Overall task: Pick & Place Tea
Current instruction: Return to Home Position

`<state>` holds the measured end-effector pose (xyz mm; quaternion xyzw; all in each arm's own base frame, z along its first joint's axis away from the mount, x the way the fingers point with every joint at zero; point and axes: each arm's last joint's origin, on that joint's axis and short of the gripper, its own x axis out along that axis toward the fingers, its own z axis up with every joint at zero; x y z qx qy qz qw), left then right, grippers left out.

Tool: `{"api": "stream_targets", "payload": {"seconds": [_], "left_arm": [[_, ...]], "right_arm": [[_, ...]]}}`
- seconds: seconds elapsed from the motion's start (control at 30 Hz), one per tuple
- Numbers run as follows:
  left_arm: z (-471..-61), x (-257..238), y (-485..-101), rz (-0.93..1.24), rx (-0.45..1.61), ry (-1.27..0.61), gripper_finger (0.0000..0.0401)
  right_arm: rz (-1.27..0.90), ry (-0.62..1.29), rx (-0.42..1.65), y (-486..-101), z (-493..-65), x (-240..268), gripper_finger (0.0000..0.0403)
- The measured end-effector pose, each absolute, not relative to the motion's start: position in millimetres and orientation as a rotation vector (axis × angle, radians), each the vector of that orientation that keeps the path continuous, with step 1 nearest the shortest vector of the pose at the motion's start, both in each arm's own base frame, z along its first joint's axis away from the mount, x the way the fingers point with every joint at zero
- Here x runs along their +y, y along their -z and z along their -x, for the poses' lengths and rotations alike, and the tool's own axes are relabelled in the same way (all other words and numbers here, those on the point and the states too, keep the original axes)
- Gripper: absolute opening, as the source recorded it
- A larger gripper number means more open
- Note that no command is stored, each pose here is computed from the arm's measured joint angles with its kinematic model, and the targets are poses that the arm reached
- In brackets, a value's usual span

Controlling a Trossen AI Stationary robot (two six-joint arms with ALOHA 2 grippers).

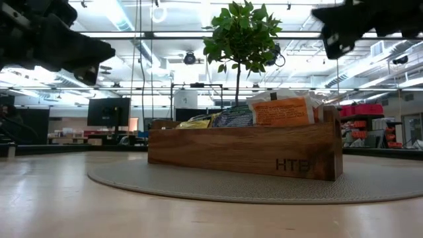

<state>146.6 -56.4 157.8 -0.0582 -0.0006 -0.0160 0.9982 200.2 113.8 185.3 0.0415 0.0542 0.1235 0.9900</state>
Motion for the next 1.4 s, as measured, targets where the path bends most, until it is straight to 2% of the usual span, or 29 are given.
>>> {"api": "stream_targets", "payload": {"seconds": [0.1, 0.23, 0.53, 0.73, 0.93, 1.4], "left_arm": [[-143, -57, -156, 0.127, 0.029, 0.044, 0.0058], [-140, -55, -150, 0.130, 0.101, 0.020, 0.0058], [-133, -51, -157, 0.110, 0.067, 0.023, 0.0058], [-126, -47, -162, 0.118, 0.050, 0.009, 0.0058], [-116, -42, -171, 0.096, -0.013, 0.012, 0.0057], [-97, -33, -173, 0.058, -0.039, 0.022, 0.0058]], "right_arm": [[-0.088, -0.311, 0.064, -183, -195, 106, 0.0162], [-0.138, -0.287, 0.021, -164, -177, 89, 0.0162], [-0.147, -0.268, 0.022, -143, -155, 69, 0.0162], [-0.142, -0.283, 0.054, -143, -155, 64, 0.0162], [-0.110, -0.395, 0.004, -155, -150, 58, 0.0162], [-0.083, -0.360, 0.046, -163, -135, 36, 0.0162]]}}
